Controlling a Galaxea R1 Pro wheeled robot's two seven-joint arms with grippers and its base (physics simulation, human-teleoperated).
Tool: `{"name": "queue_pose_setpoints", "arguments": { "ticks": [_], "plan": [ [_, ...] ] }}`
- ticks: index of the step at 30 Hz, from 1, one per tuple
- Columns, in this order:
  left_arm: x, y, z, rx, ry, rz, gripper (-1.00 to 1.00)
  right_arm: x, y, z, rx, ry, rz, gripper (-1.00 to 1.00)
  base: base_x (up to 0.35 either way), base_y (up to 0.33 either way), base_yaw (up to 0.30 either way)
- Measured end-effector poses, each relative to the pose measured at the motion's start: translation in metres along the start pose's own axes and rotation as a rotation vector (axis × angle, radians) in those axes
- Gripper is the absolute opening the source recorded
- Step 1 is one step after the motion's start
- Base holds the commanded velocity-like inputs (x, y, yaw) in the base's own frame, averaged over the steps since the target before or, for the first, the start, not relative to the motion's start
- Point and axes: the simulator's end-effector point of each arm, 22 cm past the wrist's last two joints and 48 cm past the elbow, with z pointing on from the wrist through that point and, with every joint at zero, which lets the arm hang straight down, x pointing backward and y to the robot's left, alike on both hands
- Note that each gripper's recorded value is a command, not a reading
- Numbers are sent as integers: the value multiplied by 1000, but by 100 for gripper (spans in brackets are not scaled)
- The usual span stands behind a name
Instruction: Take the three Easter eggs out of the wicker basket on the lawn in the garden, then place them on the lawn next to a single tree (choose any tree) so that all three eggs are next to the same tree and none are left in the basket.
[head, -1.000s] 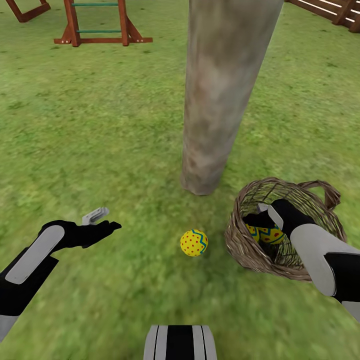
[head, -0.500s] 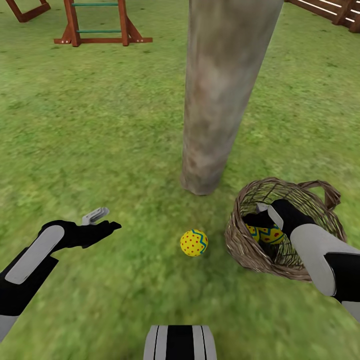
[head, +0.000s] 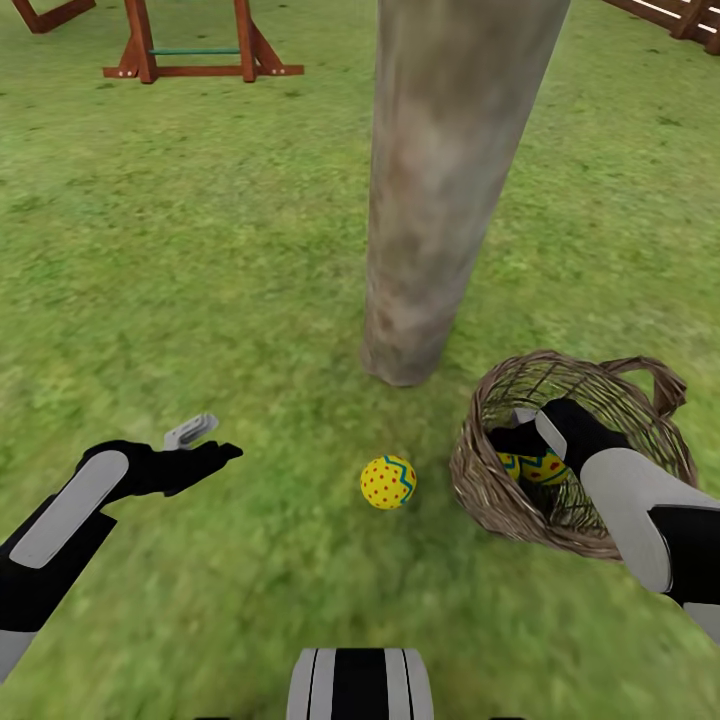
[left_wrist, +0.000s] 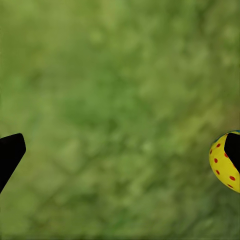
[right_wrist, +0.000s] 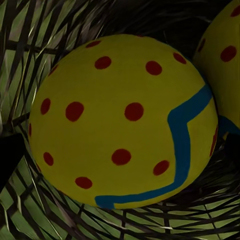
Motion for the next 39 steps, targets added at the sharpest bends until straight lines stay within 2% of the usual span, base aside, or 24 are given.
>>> {"name": "queue_pose_setpoints", "arguments": {
  "ticks": [10, 13, 33, 39],
  "plan": [
    [0, 0, 0, -1, 0, 2, 100, 0, -1, 0, 1, 0, 0, 100, 0, 0, 0],
    [4, 3, 6, -7, 11, 0, 100, 5, -2, 7, 2, 12, 1, 100, 0, 0, 0],
    [6, 1, 7, -4, 14, 4, 100, 4, -2, 7, 1, 12, 1, 100, 0, 0, 0],
    [6, 1, 7, -4, 14, 4, 100, 4, 4, 7, -27, 12, 1, 100, 0, 0, 0]
  ]
}}
